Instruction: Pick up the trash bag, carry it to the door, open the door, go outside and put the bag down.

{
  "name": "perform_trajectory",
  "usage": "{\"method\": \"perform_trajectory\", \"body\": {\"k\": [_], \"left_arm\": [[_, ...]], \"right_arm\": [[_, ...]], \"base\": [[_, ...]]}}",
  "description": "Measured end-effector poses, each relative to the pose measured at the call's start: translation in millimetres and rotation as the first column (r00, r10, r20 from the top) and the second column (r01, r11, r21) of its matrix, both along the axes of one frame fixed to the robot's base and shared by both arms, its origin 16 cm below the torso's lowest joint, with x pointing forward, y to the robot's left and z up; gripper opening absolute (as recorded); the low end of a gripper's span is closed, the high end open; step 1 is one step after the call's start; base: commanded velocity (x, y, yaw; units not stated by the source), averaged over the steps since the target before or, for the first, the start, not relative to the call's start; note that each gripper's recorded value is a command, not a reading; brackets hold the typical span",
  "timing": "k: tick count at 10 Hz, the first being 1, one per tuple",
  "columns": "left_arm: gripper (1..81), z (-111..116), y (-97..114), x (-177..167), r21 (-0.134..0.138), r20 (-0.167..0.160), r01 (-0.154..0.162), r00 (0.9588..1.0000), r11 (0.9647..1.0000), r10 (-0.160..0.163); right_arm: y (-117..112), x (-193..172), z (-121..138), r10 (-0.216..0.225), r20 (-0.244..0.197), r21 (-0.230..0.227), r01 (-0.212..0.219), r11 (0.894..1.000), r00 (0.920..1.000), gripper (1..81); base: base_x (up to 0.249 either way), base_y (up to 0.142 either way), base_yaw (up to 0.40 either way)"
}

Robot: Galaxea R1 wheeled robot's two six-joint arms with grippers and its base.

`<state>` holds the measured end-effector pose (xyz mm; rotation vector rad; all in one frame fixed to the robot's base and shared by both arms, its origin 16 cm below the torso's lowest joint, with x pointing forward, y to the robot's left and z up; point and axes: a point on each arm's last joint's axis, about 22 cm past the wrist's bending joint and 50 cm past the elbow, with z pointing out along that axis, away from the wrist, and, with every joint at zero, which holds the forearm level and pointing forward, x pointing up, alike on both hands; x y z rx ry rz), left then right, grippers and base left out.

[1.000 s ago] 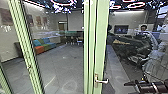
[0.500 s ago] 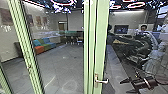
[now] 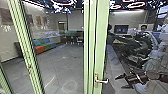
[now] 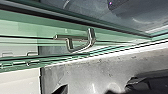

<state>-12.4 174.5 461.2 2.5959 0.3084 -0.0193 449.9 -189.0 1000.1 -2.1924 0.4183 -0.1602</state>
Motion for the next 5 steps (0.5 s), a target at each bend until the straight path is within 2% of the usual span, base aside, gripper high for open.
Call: {"method": "perform_trajectory", "body": {"k": [1, 2, 5], "left_arm": [[1.0, 0.0, 0.1, 0.1, 0.0, 0.001, 0.001, 1.0, 1.0, -0.001], [1.0, 0.0, 0.1, 0.4, 0.0, 0.001, 0.0, 1.0, 1.0, 0.0], [1.0, 0.0, -0.3, 0.6, 0.0, 0.0, 0.0, 1.0, 1.0, 0.0]], "right_arm": [[1.2, 13.6, 4.4, -0.014, 0.014, -0.004, 0.014, 1.0, 0.9998, 81.1], [10.2, 22.5, 7.5, -0.008, 0.027, -0.004, 0.008, 1.0, 0.9996, 81.1], [34.5, 40.0, -1.5, 0.0, 0.008, -0.018, 0.0, 1.0, 1.0, 81.1]], "base": [[0.0, 0.0, 0.0], [0.0, 0.0, 0.0], [0.0, 0.0, 0.0]]}}
